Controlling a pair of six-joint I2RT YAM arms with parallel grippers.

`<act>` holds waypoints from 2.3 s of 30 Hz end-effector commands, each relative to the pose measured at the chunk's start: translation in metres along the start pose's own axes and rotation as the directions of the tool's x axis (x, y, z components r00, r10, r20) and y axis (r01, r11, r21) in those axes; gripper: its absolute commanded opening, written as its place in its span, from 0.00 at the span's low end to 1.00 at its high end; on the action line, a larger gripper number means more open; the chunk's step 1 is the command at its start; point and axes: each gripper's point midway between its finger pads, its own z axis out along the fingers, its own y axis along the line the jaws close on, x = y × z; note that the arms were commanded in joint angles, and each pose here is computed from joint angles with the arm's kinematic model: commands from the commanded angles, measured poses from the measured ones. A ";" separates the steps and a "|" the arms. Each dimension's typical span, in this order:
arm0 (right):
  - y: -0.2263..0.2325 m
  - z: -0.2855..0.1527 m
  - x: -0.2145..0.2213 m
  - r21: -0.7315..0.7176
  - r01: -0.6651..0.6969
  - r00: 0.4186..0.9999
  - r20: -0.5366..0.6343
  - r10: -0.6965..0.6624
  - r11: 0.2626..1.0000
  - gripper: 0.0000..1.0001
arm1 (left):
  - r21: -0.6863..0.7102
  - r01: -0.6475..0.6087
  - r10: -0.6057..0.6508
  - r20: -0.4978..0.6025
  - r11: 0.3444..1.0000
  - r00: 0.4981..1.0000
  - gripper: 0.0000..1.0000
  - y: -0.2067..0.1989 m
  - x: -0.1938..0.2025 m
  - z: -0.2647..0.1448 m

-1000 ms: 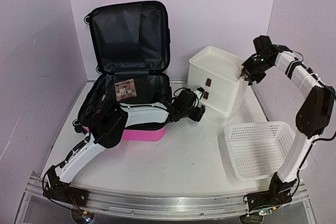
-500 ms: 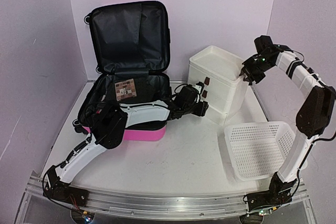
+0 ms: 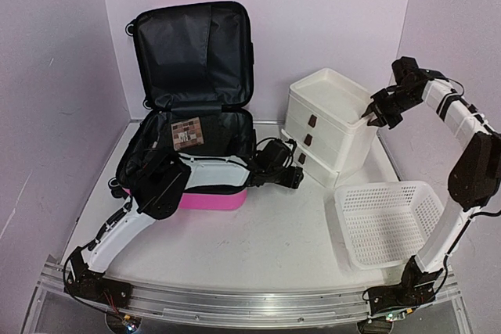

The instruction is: Open, take out, and arrange the luggage

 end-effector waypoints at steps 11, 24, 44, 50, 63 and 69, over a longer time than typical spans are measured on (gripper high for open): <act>0.018 -0.026 0.031 -0.157 0.450 0.878 -0.104 -0.468 0.879 0.00 | -0.136 -0.103 0.099 -0.035 0.985 0.994 0.80 0.042 -0.012 -0.105; 0.017 -0.082 -0.001 0.078 0.746 0.664 -0.009 -0.748 0.661 0.65 | 0.460 -0.076 0.105 -0.036 0.885 0.994 0.80 -0.079 -0.050 -0.199; -0.067 -0.022 0.233 -0.105 0.975 0.150 -0.328 -0.933 0.194 0.65 | 0.559 -0.142 0.070 0.148 0.817 0.986 0.83 -0.087 -0.066 -0.392; -0.074 0.049 0.221 0.042 0.999 0.036 -0.385 -0.922 0.021 0.64 | 0.528 -0.095 0.020 0.147 0.844 0.989 0.83 -0.070 -0.044 -0.414; -0.035 0.165 0.174 0.290 0.957 0.049 -0.269 -0.962 -0.032 0.75 | 0.527 -0.043 -0.065 0.183 0.849 0.981 0.84 -0.051 -0.018 -0.461; -0.021 0.179 0.154 0.369 0.914 -0.060 -0.295 -0.954 -0.172 0.76 | 0.520 -0.056 -0.069 0.218 0.852 0.974 0.85 -0.046 -0.016 -0.473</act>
